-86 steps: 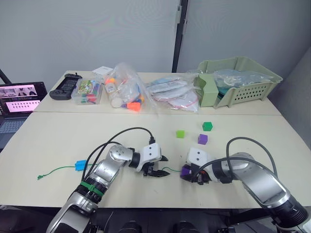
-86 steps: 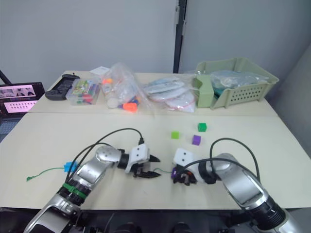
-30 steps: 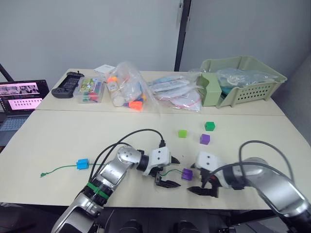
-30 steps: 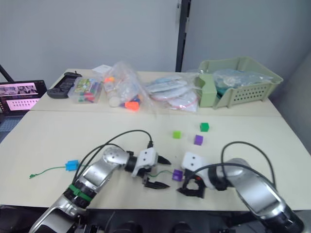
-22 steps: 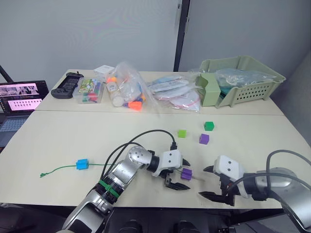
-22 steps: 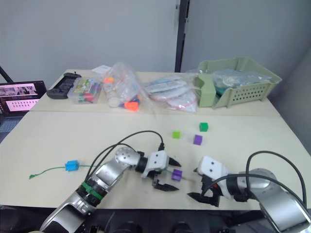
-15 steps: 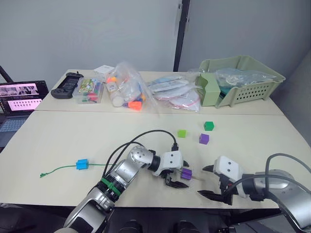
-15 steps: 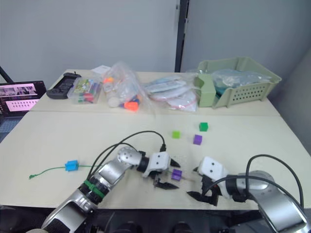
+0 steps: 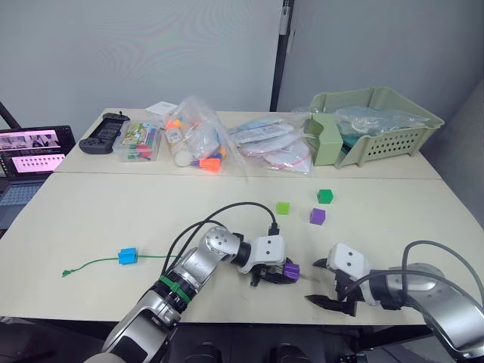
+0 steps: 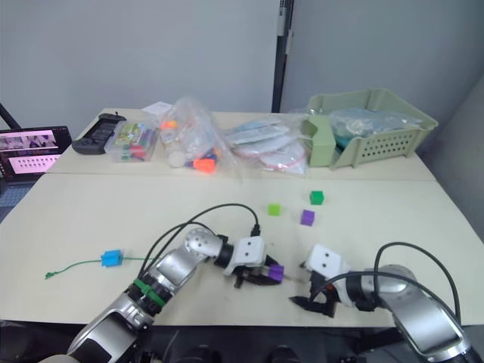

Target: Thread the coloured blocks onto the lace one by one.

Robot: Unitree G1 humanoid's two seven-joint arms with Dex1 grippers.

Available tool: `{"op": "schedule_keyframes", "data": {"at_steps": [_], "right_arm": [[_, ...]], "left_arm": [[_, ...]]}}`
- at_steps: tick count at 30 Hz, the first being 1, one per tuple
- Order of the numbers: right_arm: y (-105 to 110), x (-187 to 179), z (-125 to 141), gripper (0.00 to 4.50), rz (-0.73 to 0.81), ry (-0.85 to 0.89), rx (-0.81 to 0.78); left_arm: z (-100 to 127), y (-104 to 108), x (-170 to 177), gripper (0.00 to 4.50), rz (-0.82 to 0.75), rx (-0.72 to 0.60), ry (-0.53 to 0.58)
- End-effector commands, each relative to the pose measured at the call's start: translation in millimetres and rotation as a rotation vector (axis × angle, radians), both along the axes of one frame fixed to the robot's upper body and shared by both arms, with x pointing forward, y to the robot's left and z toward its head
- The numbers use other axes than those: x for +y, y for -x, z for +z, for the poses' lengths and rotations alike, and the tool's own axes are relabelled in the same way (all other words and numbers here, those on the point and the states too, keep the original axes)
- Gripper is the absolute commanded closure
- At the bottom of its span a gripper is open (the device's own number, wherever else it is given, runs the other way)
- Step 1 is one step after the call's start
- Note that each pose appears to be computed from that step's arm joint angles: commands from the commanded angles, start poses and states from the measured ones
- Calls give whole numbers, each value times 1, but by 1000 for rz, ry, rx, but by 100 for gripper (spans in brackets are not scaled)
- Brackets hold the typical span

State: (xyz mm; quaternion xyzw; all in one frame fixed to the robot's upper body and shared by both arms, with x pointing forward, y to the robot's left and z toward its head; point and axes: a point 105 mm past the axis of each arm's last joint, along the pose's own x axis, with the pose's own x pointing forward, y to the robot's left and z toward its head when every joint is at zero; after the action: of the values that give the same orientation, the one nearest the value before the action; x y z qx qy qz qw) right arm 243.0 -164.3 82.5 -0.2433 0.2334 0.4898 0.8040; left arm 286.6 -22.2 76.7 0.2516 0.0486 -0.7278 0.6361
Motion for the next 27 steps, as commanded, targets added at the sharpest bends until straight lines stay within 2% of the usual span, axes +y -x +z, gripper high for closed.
{"op": "schedule_keyframes", "data": {"at_steps": [1, 10, 13, 17, 22, 27], "right_arm": [[-2, -7, -6, 149, -14, 39, 0], [-6, -17, -14, 449, -43, 88, 5], [-7, -17, -14, 450, -39, 91, 3], [-8, -5, -7, 450, 3, 68, -14], [-7, 11, 9, 450, 76, 64, -40], [-7, 24, 21, 450, 117, 82, -47]], "left_arm": [[10, 1, -2, 314, -26, -39, 22], [12, 2, 5, 314, -28, -35, 24], [15, 1, 13, 314, -12, -29, 31], [16, -7, 42, 314, 56, -29, 0], [12, -14, 116, 314, 160, -23, -130], [8, -7, 197, 314, 268, 23, -286]]}}
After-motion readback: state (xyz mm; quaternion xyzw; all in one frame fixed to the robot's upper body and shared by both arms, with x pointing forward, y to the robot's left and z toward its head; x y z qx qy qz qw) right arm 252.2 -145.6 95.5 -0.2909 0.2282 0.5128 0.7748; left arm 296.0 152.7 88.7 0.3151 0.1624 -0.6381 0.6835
